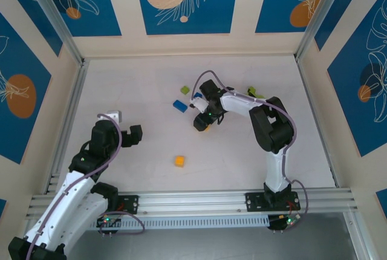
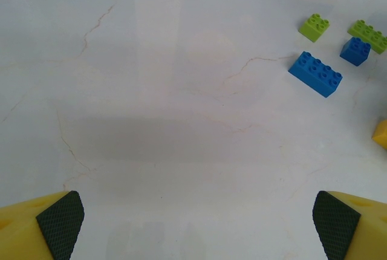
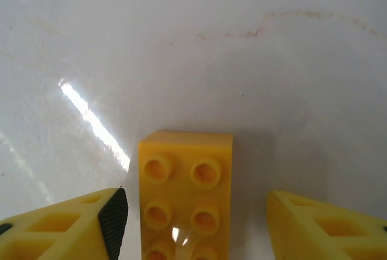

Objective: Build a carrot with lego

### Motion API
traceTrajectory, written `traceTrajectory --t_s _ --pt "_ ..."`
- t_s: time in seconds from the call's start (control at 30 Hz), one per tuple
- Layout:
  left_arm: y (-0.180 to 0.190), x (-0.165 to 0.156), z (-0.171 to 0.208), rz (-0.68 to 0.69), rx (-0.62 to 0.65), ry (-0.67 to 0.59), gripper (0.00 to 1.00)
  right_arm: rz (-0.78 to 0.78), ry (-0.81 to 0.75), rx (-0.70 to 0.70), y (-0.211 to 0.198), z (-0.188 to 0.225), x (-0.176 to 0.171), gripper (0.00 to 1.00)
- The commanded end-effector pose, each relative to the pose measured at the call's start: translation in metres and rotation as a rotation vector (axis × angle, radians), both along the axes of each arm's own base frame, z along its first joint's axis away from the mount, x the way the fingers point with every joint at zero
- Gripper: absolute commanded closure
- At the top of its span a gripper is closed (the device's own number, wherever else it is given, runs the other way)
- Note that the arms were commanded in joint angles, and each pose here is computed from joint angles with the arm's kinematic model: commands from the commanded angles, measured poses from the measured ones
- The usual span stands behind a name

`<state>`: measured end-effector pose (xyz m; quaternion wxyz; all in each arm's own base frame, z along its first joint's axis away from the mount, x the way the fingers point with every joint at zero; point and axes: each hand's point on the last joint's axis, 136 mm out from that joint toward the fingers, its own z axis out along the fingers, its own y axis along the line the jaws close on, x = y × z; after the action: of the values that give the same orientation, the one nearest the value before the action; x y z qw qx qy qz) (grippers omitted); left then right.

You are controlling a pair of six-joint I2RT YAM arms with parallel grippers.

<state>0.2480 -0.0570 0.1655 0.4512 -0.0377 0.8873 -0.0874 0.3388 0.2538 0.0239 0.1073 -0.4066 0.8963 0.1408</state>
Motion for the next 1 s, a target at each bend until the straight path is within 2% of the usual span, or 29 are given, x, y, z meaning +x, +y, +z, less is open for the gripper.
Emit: traceTrajectory --t_s 0.0,0.37,0.6,0.73,0.97 --pt "0.0 0.002 0.002 -0.012 0.003 -0.011 0.0 -0.016 0.06 0.018 -0.005 0.008 -0.017 0.36" --pt "0.0 0.001 0.001 -0.015 -0.002 -0.011 0.0 -0.014 0.065 0.008 0.0 0.005 -0.018 0.5" --pt "0.0 0.001 0.001 -0.015 -0.003 -0.01 0.0 0.005 0.051 0.011 0.01 0.016 -0.023 0.57" --pt "0.001 0.001 0.001 -0.01 -0.001 -0.009 0.0 0.053 0.032 0.008 0.018 0.035 -0.045 0.59" --pt "0.01 0.001 -0.009 0.034 0.034 0.042 0.0 0.196 0.005 0.008 0.041 0.069 -0.117 0.6"
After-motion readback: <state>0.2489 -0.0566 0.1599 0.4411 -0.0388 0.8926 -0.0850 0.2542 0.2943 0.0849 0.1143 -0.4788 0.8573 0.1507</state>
